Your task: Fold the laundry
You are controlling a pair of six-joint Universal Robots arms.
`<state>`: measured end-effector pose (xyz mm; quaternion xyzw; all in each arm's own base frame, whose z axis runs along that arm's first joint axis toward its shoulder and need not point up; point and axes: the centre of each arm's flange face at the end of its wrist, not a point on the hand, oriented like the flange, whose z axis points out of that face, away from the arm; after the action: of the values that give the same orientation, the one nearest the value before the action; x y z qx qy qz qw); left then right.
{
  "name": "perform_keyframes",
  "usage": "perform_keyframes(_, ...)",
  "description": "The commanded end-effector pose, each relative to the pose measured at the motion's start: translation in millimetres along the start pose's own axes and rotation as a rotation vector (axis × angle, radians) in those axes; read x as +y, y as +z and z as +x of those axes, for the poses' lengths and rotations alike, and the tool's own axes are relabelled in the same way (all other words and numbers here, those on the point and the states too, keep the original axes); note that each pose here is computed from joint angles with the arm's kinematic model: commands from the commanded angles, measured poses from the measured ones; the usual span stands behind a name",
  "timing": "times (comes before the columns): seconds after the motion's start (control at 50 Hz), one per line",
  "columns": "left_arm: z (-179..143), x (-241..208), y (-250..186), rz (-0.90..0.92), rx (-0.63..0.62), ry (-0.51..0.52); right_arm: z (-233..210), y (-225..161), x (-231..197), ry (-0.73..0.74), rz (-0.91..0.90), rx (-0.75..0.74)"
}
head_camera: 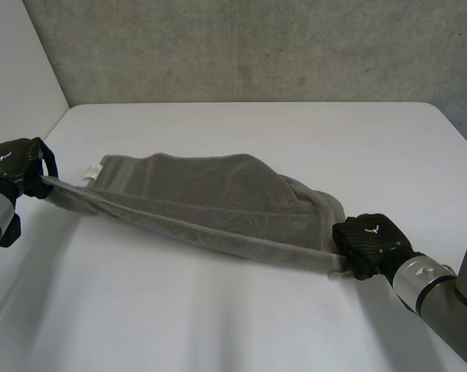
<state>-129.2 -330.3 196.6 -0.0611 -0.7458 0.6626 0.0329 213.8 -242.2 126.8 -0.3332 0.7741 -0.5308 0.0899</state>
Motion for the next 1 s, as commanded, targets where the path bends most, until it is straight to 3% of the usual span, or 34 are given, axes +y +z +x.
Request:
perform_keyframes(0.02,0.2,1.0,-0.2,-0.003,0.001,-0.001,-8.0,-1.9,-1.6,0.004,0.002,-0.027)
perform_keyframes(0.24,0.4,2.0,-0.3,-0.006,0.002,0.000,-10.0,-2.2,-0.5,0.077,-0.008,-0.038)
perform_keyframes(0.7,1.6,4.1,-0.6,-0.012,0.006,0.001,-5.7,3.4,-6.2,0.054,0.007,-0.022)
perform_keyframes(0.84,13.2,-4.3,-4.9,0.009,0.041,0.016,15.4,-25.4,-81.1,-0.021,0.220,0.057)
perform_keyframes(0.88,17.6,-14.9,-8.3,0.041,0.053,0.023,26.1,-54.3,-132.1,-0.060,0.325,0.087)
perform_keyframes(1.0,26.3,-87.3,-40.3,0.247,0.065,0.059,38.2,-103.9,-210.2,-0.118,0.465,0.110)
